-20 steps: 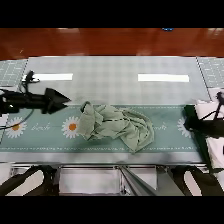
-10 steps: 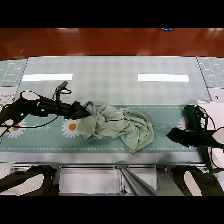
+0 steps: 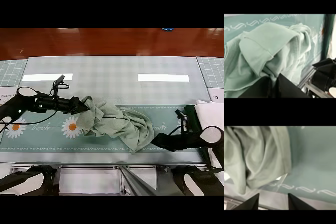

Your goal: Fold the shirts.

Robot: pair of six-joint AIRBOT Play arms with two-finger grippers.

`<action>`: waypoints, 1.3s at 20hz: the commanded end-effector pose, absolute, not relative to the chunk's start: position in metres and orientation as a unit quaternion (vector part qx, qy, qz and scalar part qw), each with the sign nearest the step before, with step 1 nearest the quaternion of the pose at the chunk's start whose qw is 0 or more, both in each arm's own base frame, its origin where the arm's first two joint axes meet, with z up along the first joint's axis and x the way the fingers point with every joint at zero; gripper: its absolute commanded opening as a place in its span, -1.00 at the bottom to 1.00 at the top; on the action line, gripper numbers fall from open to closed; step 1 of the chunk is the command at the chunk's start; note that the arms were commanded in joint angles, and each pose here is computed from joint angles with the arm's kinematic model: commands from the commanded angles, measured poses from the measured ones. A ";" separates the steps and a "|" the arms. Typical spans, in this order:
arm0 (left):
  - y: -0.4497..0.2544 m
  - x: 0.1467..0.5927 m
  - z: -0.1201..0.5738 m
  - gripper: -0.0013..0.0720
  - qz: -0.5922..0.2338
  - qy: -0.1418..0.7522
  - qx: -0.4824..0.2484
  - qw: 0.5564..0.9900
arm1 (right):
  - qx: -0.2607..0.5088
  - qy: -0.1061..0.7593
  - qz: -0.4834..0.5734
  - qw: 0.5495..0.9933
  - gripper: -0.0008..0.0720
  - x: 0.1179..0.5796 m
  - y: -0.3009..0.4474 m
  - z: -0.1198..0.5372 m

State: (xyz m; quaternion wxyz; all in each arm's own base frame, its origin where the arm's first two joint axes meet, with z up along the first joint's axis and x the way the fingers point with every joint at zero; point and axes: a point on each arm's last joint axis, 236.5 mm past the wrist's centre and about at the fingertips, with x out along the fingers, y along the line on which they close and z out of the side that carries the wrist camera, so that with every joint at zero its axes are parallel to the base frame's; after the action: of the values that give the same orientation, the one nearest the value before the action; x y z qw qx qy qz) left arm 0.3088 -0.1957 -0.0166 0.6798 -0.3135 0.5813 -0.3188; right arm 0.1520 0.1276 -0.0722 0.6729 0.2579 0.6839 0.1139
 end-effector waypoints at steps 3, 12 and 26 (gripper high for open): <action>-0.195 0.310 -0.016 -0.89 -0.319 0.580 -0.313 0.682 | 0.261 0.691 0.109 0.665 0.14 0.164 0.159 -0.099; -0.191 0.317 -0.017 -0.89 -0.311 0.574 -0.316 0.688 | 0.340 0.608 0.151 0.701 -0.92 0.264 0.201 -0.083; -0.107 0.352 0.320 -0.89 -0.353 0.241 -0.152 0.891 | 0.040 0.238 0.165 0.956 -0.93 0.337 0.083 0.389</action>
State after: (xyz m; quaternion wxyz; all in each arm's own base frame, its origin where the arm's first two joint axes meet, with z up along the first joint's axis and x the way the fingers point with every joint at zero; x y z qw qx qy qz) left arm 0.3792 -0.1058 0.2532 0.8603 -0.2078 0.3093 -0.3479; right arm 0.3770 0.1115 0.3152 0.9254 0.0950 0.3040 0.2054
